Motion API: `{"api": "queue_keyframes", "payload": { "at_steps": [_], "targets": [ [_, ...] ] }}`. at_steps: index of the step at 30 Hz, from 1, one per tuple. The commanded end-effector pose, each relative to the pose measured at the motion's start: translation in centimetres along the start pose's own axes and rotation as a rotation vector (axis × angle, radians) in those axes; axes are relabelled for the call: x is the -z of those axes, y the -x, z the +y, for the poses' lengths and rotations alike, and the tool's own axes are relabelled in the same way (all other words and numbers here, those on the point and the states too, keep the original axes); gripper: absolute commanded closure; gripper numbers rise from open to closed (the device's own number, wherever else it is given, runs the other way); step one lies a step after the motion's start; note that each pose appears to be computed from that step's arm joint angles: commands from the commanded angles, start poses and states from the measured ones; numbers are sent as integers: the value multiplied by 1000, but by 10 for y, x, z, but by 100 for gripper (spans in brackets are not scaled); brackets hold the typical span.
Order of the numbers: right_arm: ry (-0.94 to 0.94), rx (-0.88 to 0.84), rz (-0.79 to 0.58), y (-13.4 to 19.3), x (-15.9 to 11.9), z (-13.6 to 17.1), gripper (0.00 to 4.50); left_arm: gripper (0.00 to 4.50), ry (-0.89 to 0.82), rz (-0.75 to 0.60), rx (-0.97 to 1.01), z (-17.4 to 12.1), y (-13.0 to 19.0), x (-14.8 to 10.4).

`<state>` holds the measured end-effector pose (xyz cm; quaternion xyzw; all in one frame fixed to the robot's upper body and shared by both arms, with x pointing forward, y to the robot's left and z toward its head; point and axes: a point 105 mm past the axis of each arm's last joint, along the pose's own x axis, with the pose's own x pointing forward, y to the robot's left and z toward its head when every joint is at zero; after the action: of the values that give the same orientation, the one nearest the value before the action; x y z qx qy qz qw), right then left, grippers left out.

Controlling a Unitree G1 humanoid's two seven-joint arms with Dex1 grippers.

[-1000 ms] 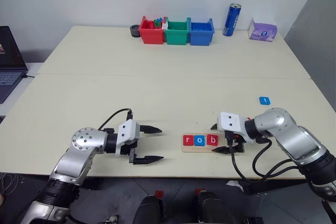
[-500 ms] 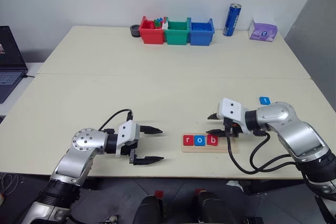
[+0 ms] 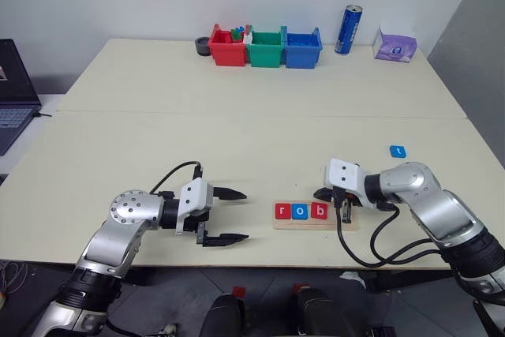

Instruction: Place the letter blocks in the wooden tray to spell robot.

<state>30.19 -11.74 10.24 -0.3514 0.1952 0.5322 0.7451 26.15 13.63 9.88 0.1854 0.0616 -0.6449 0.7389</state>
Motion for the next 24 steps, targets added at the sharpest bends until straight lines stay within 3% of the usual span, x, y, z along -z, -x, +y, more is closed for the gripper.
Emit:
{"api": "queue_keyframes", "payload": {
  "at_steps": [1, 16, 24],
  "targets": [
    [48, 0, 6, 2, -3, 2, 448, 0, -38, -13, -3, 3, 1, -9],
    [64, 2, -34, 3, -16, 5, 448, 0, -41, -14, -1, 1, -4, -12],
    [58, -23, -39, 28, -23, 13, 448, 0, -41, -14, -6, 2, -3, -14]
  ]
}}
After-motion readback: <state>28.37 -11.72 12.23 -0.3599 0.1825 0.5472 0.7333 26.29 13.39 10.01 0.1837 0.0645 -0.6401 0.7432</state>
